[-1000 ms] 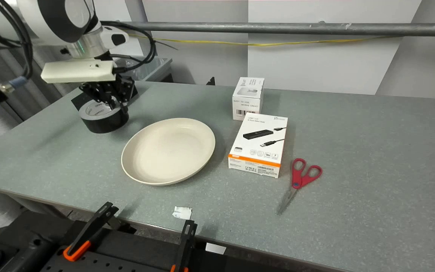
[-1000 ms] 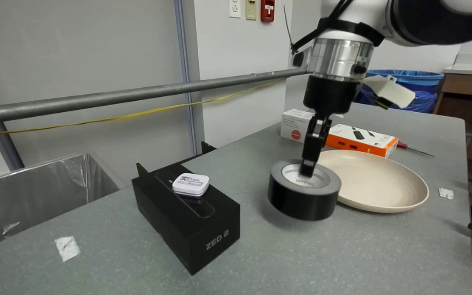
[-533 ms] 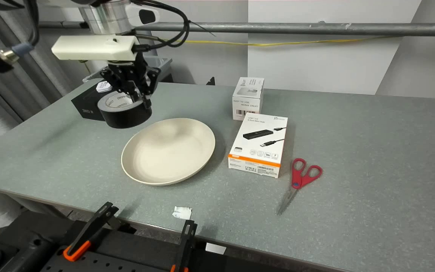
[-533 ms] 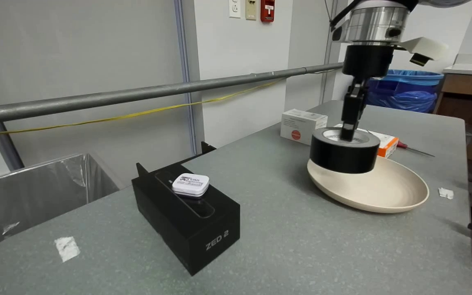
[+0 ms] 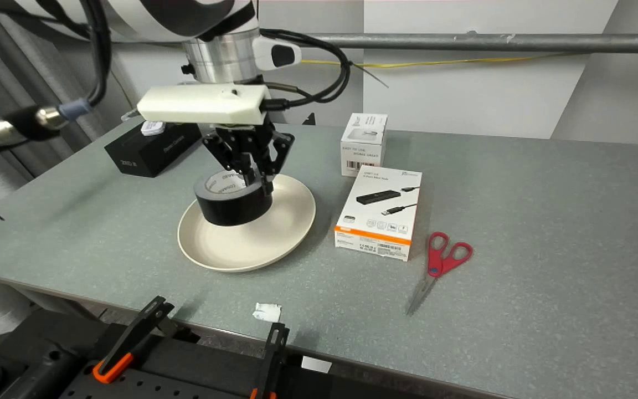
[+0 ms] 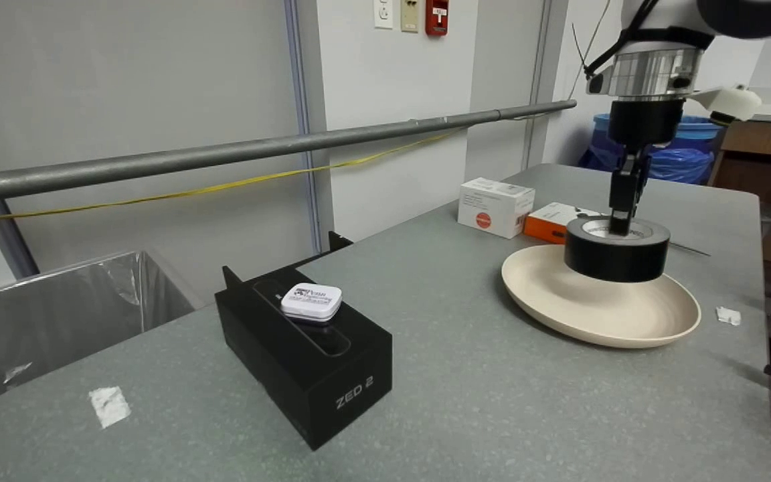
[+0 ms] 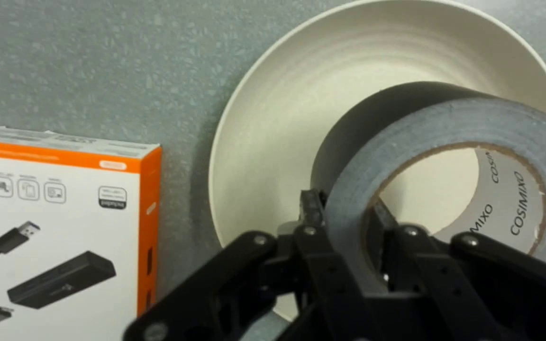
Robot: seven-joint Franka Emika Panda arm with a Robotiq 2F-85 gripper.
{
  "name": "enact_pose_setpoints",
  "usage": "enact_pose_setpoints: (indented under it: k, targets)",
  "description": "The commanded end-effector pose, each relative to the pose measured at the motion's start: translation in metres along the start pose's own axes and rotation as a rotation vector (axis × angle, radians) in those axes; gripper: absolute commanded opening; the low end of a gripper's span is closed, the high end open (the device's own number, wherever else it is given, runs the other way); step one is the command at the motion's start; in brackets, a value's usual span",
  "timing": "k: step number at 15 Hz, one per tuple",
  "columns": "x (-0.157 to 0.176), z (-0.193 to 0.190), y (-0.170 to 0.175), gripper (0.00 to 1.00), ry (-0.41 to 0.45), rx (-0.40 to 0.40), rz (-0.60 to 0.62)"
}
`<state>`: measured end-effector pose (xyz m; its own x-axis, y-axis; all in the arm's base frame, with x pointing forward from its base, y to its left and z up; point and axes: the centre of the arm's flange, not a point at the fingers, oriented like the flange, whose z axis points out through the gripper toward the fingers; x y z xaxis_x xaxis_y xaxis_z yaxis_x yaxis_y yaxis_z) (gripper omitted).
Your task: Put the black tape on the brown plate
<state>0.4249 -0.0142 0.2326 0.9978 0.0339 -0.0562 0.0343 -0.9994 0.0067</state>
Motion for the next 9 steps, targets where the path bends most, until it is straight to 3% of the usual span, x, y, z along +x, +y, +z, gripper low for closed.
enact_pose_setpoints:
  k: [1,8,9]
  targets:
    - [0.011,0.025,0.007,0.06,-0.019,-0.017,0.031]
    - [0.026,0.059,-0.009,0.06,0.049,-0.067,0.073]
    - [0.026,0.06,-0.012,0.19,0.054,-0.065,0.078]
